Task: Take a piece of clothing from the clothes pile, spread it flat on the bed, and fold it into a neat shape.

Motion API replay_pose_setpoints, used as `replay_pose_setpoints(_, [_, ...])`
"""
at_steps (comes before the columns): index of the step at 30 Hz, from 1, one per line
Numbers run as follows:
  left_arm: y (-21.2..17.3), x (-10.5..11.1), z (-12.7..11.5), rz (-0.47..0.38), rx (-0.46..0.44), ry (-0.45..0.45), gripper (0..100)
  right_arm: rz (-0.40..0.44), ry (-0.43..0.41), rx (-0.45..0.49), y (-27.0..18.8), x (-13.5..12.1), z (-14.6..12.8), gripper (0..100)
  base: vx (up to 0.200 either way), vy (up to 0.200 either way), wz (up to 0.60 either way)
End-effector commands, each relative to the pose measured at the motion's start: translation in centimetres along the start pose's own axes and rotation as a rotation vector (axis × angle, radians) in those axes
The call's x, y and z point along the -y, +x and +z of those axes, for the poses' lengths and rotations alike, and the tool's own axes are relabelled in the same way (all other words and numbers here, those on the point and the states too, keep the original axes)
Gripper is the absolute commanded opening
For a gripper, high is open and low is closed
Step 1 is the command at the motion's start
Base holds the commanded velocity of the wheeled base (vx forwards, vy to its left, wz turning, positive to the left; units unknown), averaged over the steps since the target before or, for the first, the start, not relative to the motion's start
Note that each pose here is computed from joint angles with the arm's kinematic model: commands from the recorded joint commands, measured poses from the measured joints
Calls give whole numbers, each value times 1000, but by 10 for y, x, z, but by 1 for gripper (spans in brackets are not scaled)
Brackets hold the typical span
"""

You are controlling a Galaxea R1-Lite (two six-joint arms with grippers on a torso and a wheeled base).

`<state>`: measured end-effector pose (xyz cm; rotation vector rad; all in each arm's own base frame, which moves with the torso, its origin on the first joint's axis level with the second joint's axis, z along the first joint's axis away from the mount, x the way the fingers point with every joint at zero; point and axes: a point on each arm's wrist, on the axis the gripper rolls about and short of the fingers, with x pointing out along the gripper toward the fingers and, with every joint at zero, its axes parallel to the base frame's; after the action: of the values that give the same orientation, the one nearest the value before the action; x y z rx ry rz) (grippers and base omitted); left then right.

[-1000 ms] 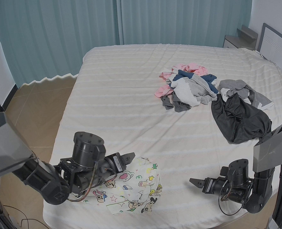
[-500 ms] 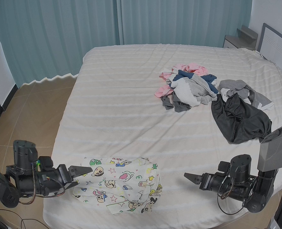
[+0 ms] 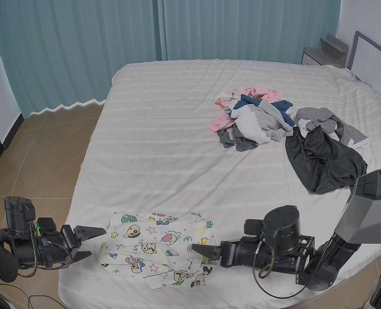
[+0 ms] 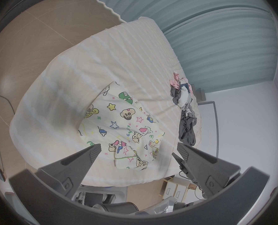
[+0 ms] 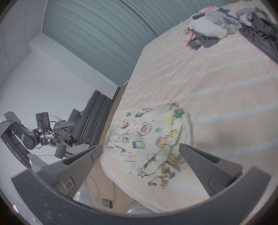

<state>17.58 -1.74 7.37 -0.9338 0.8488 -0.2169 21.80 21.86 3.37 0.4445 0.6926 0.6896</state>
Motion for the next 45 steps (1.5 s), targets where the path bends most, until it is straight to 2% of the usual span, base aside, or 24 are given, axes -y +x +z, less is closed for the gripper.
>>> replay_pose_setpoints(1, [2, -7, 1, 30, 2, -34, 100, 90, 23, -43, 25, -36, -3, 100, -200, 0, 0])
replay_pose_setpoints(4, [4, -8, 1, 37, -4, -39, 100, 111, 58, -73, 29, -44, -13, 100, -133, 0, 0])
replay_pose_setpoints(7, [5, -9, 2, 38, -5, -38, 100, 111, 59, -86, 33, -46, -19, 100, 0, 0, 0])
replay_pose_setpoints(8, [7, -11, 1, 38, -5, -37, 100, 96, 52, -112, 40, -42, -30, 100, 0, 0, 0])
replay_pose_setpoints(12, [8, -15, -1, 28, 4, -25, 100, 80, 51, -123, 49, -34, -40, 100, 0, 0, 0])
replay_pose_setpoints(17, [13, -20, -2, 26, 11, -18, 100, 62, 51, -87, 60, -25, -48, 100, 0, 0, 0])
replay_pose_setpoints(26, [16, -22, -1, 45, 21, -22, 100, 74, 40, -33, 73, -20, -48, 100, 0, 0, 0])
replay_pose_setpoints(45, [16, -22, -1, 44, 22, -21, 100, 36, 47, -11, 72, -9, -43, 100, 0, 0, 0])
